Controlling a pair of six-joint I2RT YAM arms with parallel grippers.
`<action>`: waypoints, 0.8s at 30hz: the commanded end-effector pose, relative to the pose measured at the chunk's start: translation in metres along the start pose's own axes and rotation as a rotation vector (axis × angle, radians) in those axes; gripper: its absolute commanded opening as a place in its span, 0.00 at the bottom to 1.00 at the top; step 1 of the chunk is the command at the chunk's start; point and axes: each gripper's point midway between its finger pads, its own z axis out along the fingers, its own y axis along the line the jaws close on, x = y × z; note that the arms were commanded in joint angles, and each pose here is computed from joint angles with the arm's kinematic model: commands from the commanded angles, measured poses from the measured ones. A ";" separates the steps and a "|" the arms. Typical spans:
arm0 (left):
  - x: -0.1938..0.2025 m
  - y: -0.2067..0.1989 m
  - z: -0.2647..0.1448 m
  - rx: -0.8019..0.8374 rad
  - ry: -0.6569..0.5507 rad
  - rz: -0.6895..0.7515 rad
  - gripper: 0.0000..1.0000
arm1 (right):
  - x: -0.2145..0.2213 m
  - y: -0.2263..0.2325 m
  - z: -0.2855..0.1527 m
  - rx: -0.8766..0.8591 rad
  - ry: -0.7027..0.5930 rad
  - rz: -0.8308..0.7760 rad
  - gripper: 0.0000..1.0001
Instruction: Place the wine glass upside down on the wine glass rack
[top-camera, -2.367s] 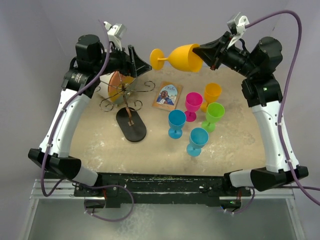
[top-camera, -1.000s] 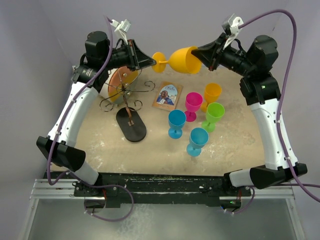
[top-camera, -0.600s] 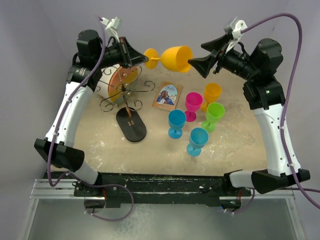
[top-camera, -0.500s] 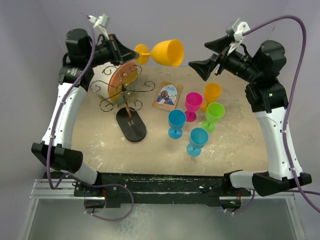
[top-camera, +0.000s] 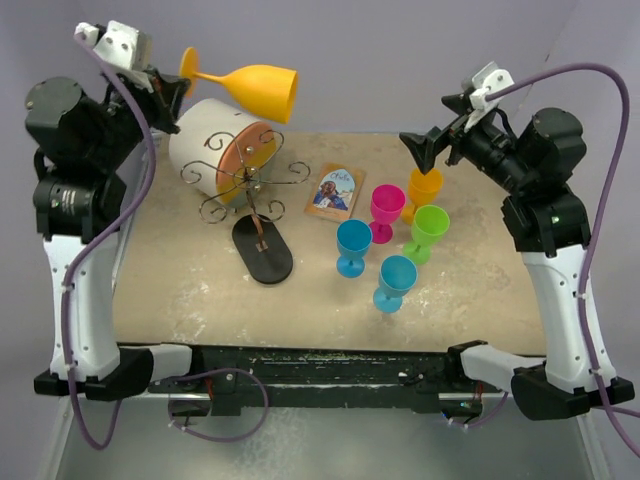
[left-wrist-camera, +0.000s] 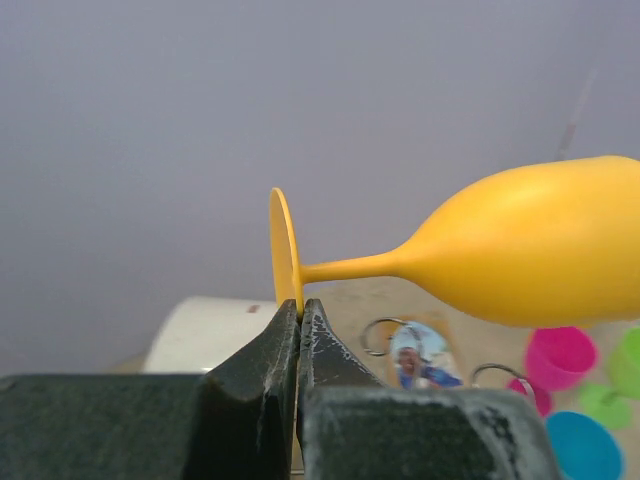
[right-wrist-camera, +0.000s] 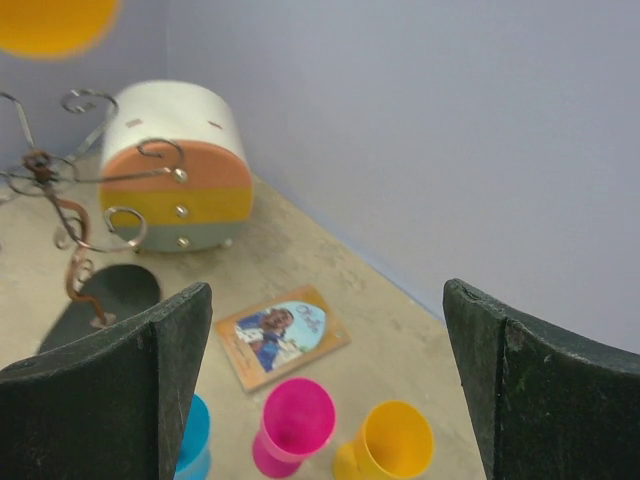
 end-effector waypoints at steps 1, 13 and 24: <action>-0.038 0.052 -0.046 -0.303 -0.040 0.315 0.00 | 0.021 -0.020 -0.003 0.098 0.054 -0.111 1.00; -0.053 0.150 -0.131 -0.795 0.140 0.623 0.00 | 0.091 -0.034 -0.015 0.220 0.142 -0.215 1.00; 0.026 0.186 -0.129 -0.746 0.538 0.910 0.00 | 0.129 -0.035 -0.024 0.226 0.187 -0.169 1.00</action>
